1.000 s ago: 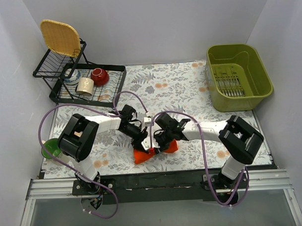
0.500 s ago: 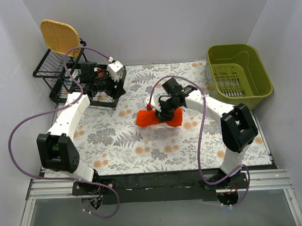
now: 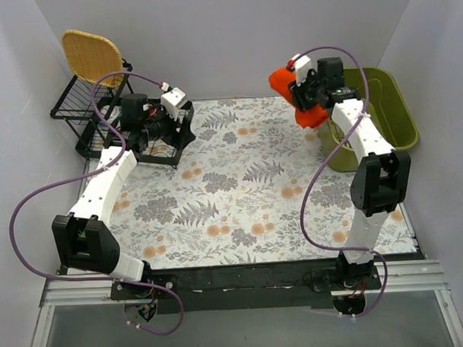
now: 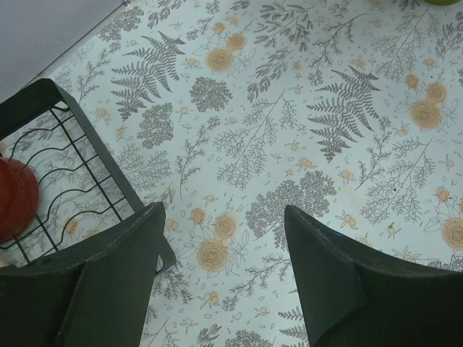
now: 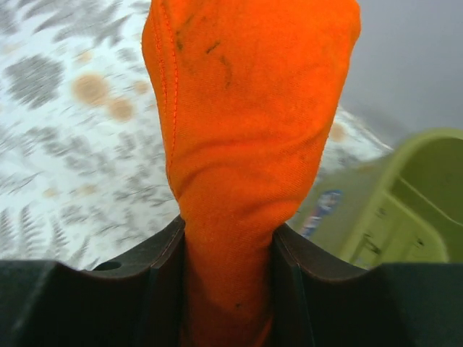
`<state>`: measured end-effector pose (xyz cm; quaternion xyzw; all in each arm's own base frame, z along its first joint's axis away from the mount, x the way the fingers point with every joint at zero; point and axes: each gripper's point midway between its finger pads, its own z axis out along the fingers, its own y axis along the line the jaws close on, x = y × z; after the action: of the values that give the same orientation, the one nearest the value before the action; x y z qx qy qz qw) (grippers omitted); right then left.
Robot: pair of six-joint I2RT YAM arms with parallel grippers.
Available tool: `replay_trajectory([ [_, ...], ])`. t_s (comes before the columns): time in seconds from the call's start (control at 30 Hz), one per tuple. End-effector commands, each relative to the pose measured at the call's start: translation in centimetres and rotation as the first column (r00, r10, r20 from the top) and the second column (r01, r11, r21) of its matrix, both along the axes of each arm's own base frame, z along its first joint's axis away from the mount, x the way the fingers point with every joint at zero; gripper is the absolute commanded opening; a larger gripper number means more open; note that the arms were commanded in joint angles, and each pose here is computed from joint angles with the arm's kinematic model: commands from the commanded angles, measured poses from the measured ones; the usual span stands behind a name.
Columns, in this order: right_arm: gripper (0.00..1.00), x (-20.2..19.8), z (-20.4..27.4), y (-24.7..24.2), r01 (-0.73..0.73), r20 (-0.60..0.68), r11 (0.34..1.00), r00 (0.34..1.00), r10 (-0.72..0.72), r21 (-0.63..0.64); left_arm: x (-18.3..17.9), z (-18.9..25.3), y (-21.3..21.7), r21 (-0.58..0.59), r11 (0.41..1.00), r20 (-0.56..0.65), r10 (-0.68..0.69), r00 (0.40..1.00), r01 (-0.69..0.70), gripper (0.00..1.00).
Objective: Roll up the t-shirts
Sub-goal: Place the T-shirt in the bin.
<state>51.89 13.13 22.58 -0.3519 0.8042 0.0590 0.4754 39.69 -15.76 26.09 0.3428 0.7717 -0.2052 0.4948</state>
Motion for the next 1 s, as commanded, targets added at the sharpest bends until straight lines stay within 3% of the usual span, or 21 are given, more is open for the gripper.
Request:
replay_trajectory([
  [0.0,0.01,5.1,6.3,-6.6,0.247,0.152,0.958,0.951,-0.269,0.148,1.1,-0.8,0.4,0.033,0.999,-0.005,0.020,1.000,-0.020,0.66],
  [0.23,0.01,6.8,6.3,-15.4,0.404,0.181,0.901,0.885,-0.428,0.155,3.6,-0.9,0.6,0.068,0.997,0.022,0.041,0.999,-0.042,0.67],
  [0.33,0.01,7.0,6.4,-16.6,0.411,0.253,0.905,0.870,-0.424,0.107,3.5,-2.1,0.1,0.073,0.997,-0.011,0.028,1.000,-0.027,0.67],
  [0.53,0.01,7.1,5.8,-16.7,0.425,0.246,0.896,0.862,-0.443,0.126,3.3,-3.7,-1.7,0.075,0.997,-0.051,-0.009,0.999,0.013,0.67],
  [0.63,0.01,5.4,4.0,-12.4,0.176,0.237,0.983,0.954,-0.185,0.060,3.0,-4.4,-2.7,0.068,0.997,-0.072,-0.037,0.997,0.042,0.67],
  [0.7,0.01,5.2,3.4,-11.3,0.097,0.297,0.994,0.952,-0.078,-0.052,2.9,-5.3,-3.2,0.066,0.997,-0.098,-0.045,0.994,0.051,0.67],
  [0.83,0.01,6.1,1.1,-12.8,0.105,0.319,0.977,0.947,-0.041,-0.187,2.8,-6.4,-4.1,0.056,0.996,-0.131,-0.068,0.989,0.076,0.66],
  [0.97,0.01,7.9,2.4,-15.5,0.146,0.386,0.963,0.921,-0.049,-0.225,2.9,-7.2,-4.5,0.062,0.994,-0.148,-0.075,0.986,0.085,0.66],
])
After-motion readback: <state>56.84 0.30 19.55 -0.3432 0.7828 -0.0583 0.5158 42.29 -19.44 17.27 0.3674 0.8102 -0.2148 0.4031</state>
